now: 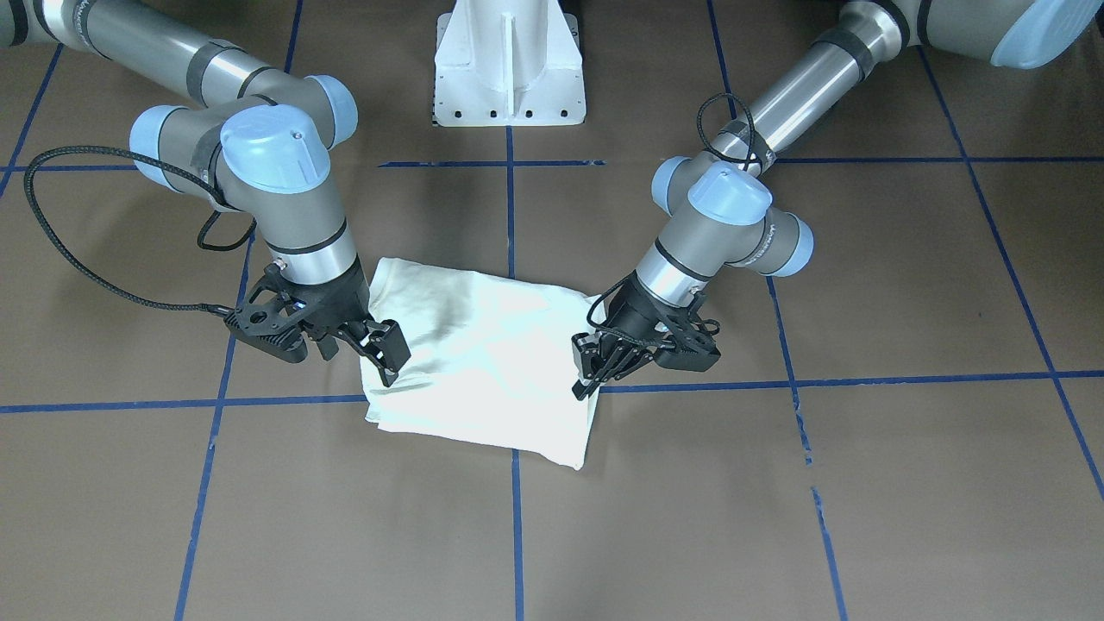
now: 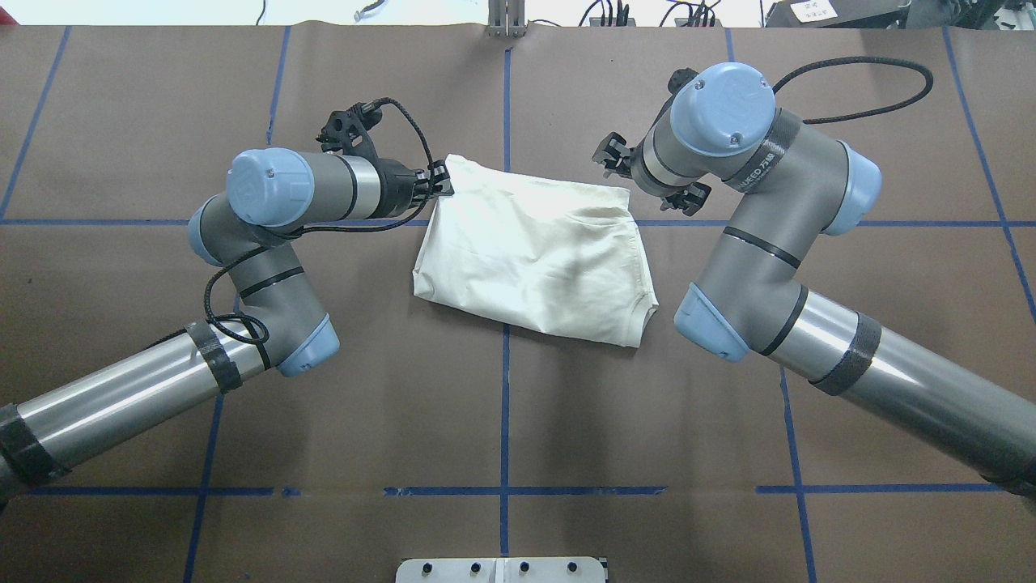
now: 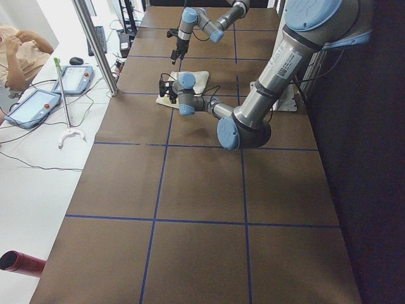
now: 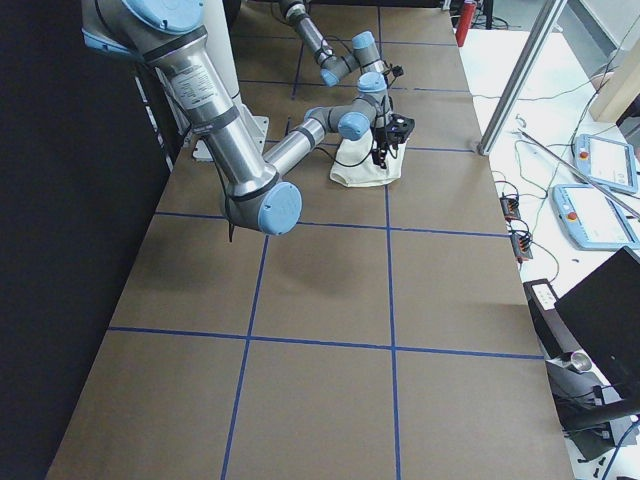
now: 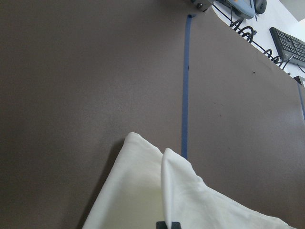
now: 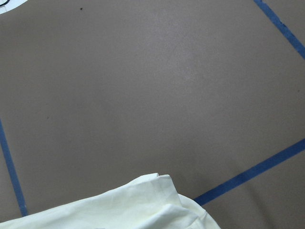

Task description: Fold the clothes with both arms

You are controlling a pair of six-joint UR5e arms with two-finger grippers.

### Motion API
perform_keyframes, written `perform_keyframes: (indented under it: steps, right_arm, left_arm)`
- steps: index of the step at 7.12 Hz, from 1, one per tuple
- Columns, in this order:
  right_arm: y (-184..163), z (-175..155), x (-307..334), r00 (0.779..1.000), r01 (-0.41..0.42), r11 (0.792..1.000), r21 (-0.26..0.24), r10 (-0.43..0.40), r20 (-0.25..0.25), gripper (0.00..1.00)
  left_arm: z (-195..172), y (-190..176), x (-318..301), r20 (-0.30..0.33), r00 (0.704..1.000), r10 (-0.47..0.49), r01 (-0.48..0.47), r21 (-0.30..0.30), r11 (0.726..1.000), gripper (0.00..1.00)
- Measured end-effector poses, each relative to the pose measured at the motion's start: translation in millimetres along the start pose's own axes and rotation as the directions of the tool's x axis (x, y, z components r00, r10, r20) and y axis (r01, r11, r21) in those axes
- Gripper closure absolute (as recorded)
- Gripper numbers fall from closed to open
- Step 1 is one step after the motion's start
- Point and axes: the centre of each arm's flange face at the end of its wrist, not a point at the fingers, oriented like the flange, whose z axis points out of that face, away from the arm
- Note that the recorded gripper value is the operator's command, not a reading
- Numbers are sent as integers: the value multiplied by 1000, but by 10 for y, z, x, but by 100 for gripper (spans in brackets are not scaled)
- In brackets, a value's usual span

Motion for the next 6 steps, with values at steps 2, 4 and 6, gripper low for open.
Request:
perform_keyframes:
  steps: [2, 4, 6]
  right_arm:
    - [0, -2, -3, 1000, -1, 1000, 0, 1, 1, 2]
    - [3, -14, -6, 1000, -2, 1000, 0, 2, 3, 2]
    - [-6, -169, 19, 1000, -3, 1000, -18, 3, 24, 2]
  left_arm:
    - [5, -4, -95, 12, 999, -30, 30, 4, 1000, 61]
    - [-37, -89, -285, 38, 998, -49, 48, 16, 999, 69]
    - [-297, -262, -199, 9, 997, -80, 80, -18, 997, 100]
